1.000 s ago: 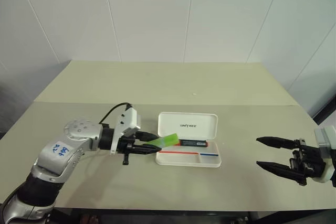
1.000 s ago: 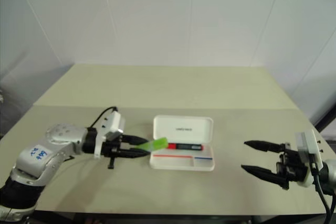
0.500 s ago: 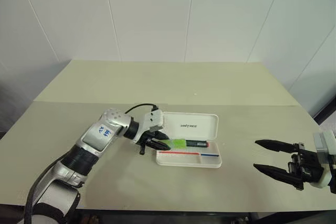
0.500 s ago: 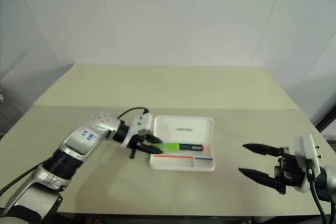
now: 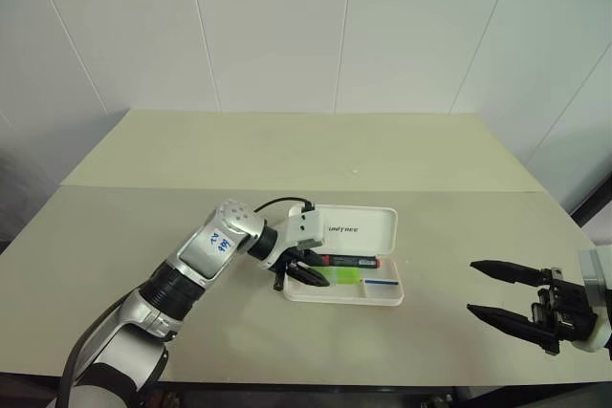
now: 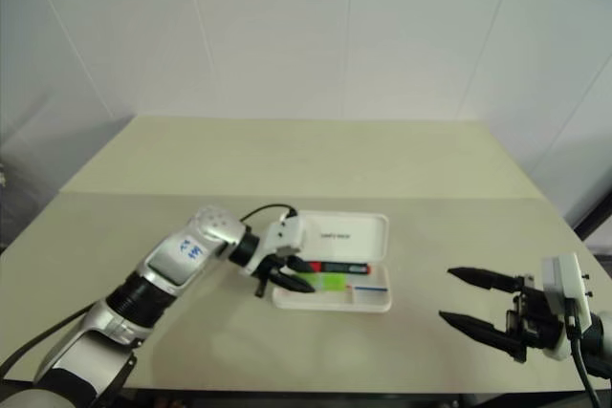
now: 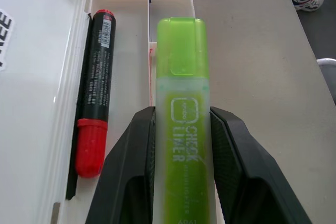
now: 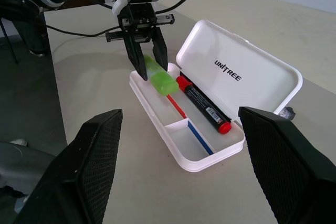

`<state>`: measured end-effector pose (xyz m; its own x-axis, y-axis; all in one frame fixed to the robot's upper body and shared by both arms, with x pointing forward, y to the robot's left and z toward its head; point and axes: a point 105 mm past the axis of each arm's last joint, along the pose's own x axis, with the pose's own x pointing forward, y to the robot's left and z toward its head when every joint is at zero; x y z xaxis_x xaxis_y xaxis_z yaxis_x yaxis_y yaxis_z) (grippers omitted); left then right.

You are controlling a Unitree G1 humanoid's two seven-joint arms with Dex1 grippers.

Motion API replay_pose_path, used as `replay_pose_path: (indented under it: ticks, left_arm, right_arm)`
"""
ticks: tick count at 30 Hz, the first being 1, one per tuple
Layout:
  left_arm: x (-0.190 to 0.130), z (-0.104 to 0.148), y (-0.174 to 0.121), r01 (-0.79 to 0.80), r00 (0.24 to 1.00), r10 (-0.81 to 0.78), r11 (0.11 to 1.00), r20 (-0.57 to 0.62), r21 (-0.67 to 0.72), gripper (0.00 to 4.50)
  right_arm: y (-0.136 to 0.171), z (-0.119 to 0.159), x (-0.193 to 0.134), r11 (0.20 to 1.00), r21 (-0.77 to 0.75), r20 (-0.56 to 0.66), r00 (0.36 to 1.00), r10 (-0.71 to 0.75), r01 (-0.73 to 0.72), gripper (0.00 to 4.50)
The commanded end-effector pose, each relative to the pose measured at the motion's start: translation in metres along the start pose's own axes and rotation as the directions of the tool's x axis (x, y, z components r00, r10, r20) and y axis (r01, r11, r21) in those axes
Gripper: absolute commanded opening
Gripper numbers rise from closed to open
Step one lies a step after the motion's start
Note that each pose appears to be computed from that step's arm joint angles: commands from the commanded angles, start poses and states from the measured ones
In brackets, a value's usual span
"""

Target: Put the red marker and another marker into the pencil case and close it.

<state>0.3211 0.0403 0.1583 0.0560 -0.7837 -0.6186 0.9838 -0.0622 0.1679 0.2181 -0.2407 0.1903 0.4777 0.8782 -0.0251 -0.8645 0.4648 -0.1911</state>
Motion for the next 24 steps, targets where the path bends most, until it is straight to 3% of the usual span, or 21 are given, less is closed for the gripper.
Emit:
replay_pose_path:
  ticks: [1,19,24]
  left_arm:
    - [0.002,0.011,0.002,-0.024,1.0,0.025,0.998,-0.019,0.054,1.07]
    - [0.011,0.015,0.004,-0.027,0.998,0.028,0.999,-0.051,0.027,1.07]
    - [0.012,0.015,0.0,-0.006,0.998,0.007,1.0,-0.056,0.02,2.71]
  right_arm:
    - [0.002,0.012,-0.002,0.998,-0.054,0.031,0.999,-0.012,0.014,4.5]
    - [0.002,0.007,-0.004,0.998,-0.043,0.025,0.999,-0.044,0.045,4.5]
    - [0.001,0.006,-0.004,0.998,-0.042,0.022,0.998,-0.052,0.053,4.5]
